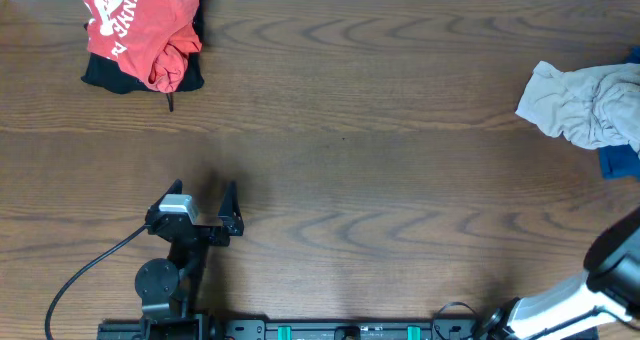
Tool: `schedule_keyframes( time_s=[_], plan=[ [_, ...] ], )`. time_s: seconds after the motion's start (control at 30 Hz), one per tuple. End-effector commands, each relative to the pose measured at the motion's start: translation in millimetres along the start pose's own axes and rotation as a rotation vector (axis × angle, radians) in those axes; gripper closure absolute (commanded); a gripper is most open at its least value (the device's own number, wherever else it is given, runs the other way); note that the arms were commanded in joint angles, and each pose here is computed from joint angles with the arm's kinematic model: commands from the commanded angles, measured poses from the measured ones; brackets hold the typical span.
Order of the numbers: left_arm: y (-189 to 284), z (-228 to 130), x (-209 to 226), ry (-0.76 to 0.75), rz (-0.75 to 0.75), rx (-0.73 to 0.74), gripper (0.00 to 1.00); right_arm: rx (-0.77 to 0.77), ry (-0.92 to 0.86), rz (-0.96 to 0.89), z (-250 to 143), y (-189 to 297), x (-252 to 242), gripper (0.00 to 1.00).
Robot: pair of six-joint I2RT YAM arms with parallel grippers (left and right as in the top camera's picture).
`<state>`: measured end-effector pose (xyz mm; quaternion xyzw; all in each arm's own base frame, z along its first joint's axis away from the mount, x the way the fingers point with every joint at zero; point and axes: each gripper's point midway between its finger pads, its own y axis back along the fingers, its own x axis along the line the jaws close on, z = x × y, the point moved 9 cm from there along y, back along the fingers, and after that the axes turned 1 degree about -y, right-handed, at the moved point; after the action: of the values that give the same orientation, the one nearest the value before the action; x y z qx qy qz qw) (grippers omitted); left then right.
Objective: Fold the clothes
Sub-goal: 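Reach the right gripper to the grey shirt at the right edge and grasp it, then lift the grey shirt with the right gripper and drag it toward table center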
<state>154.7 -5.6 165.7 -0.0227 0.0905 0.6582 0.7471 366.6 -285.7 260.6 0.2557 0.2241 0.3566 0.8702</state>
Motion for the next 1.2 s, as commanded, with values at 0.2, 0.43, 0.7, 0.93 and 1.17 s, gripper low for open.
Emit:
schedule_keyframes(
  time_s=[0.2, 0.43, 0.7, 0.93, 1.17],
  plan=[
    [-1, -11, 1, -0.007, -0.005, 0.045, 0.02, 0.095, 0.067, -0.025, -25, -36, -10, 0.17],
    [-1, -11, 1, -0.007, -0.005, 0.045, 0.02, 0.156, 0.056, -0.042, -49, -69, -18, 0.16],
    [-1, -11, 1, -0.007, -0.005, 0.045, 0.02, 0.230, 0.046, -0.054, -74, -94, -27, 0.26],
    [-1, -11, 1, -0.007, -0.005, 0.045, 0.02, 0.253, 0.042, -0.054, -79, -95, -28, 0.88],
    [-1, -11, 1, -0.007, -0.005, 0.045, 0.02, 0.273, 0.036, -0.041, -77, -85, -22, 0.99]
  ],
)
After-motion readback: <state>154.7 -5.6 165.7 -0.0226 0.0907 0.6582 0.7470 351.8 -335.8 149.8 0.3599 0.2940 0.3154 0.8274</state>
